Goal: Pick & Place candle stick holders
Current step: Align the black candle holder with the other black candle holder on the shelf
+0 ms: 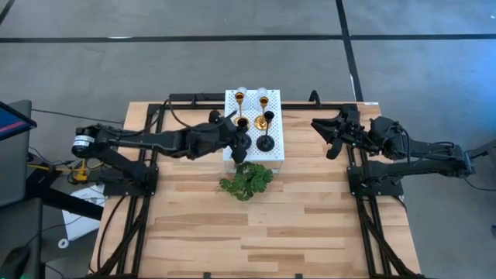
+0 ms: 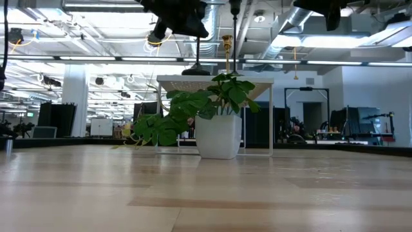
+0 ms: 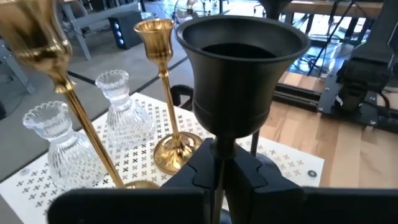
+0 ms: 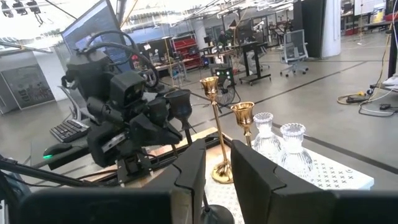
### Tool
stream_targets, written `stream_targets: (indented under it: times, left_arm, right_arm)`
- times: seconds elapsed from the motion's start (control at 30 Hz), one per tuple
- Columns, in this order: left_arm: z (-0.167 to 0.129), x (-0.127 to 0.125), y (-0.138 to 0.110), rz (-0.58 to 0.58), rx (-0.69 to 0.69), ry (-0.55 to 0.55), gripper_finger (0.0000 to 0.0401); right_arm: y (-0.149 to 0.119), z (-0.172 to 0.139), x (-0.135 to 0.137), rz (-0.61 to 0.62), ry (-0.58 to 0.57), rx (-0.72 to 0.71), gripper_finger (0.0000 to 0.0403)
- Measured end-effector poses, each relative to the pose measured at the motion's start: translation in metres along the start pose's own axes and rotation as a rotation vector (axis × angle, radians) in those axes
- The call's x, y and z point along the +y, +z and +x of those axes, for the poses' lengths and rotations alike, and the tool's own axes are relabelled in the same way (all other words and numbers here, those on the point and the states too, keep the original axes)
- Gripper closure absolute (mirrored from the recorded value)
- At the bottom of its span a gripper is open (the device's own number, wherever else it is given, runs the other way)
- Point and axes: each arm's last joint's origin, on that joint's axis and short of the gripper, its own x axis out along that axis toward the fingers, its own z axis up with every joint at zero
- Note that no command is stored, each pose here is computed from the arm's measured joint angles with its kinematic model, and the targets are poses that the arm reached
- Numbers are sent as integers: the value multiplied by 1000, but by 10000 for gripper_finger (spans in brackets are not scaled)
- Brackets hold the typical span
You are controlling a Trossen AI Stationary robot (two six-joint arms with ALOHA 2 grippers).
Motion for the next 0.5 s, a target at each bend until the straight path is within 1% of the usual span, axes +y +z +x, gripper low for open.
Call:
stream_targets:
  times: [0.5]
  left_arm:
    - [12,-6,-10,15,29,-5,389]
  right_arm:
    - [0,0,0,0,0,1,334]
